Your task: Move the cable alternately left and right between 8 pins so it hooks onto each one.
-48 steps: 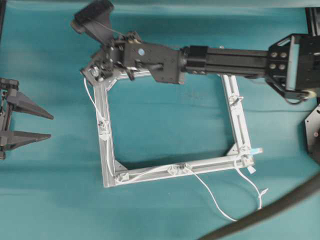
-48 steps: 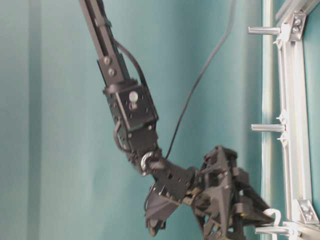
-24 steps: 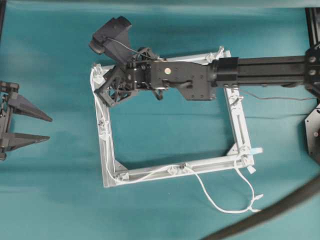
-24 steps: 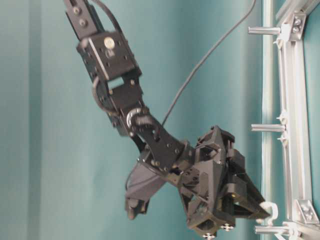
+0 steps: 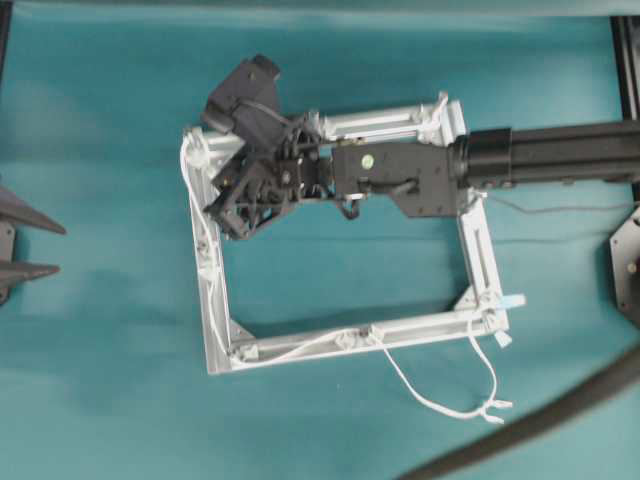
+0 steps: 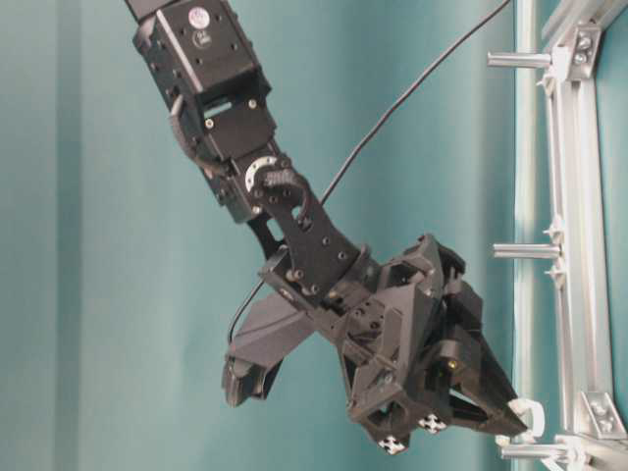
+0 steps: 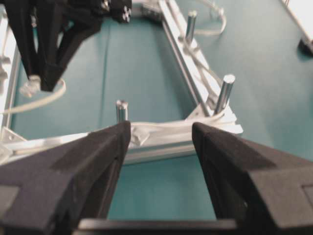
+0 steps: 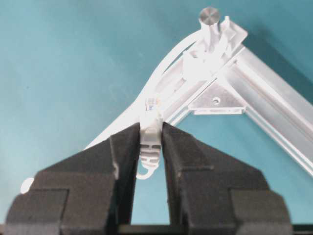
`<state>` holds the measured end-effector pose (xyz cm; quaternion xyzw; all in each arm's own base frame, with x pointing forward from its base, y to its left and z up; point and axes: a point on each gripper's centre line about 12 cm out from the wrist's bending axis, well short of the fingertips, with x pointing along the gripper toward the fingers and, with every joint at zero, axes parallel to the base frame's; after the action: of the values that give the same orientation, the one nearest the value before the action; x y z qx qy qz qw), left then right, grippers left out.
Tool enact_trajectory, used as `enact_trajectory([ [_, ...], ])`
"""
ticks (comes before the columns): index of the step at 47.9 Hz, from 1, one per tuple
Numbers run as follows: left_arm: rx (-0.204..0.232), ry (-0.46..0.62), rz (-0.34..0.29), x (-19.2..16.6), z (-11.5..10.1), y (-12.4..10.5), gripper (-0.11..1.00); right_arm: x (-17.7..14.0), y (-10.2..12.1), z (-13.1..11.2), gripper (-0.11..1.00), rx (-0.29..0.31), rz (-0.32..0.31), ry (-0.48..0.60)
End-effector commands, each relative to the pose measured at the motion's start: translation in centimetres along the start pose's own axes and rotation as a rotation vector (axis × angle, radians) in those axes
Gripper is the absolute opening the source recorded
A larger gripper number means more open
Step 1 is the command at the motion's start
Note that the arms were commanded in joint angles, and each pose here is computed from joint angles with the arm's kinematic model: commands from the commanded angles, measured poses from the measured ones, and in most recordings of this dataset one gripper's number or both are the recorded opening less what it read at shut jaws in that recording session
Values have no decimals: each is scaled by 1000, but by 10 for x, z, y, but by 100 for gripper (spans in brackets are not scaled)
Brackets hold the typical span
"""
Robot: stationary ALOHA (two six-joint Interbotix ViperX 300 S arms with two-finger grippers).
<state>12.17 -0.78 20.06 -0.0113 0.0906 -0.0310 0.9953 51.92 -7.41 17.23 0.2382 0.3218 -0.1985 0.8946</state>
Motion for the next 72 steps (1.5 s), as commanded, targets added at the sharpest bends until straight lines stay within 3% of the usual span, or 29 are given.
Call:
enact_trajectory([
  [1, 10, -17, -2, -2, 14, -1, 65, -22, 18, 14, 16, -12, 65, -60],
  [8, 9, 26, 1, 4, 14, 0, 65, -26, 26, 13, 16, -30, 117, -91],
  [16, 8, 54, 2, 9, 13, 0, 65, -26, 39, 3, 16, -108, 201, -135],
  [20, 7, 54, 2, 9, 13, 0, 65, -29, 42, -3, 16, -116, 208, -128],
  [26, 8, 51, 2, 8, 13, 0, 65, -37, 40, -14, 16, -127, 156, -73],
  [32, 8, 51, 2, 8, 13, 0, 65, -42, 23, -31, 16, -134, 56, 10],
  [38, 8, 49, 2, 8, 14, 0, 65, -49, 6, -40, 16, -136, 0, 50],
  [49, 8, 51, 2, 8, 13, 0, 65, -63, -26, -47, 16, -119, -24, 51],
  [59, 8, 51, 2, 8, 13, 0, 65, -64, -58, -39, 16, -88, -94, 53],
  [64, 8, 51, 5, 8, 13, 0, 65, -64, -62, -40, 16, -127, -105, 52],
  [72, 8, 51, 2, 8, 13, 0, 65, -71, -63, -45, 16, -136, -104, 55],
])
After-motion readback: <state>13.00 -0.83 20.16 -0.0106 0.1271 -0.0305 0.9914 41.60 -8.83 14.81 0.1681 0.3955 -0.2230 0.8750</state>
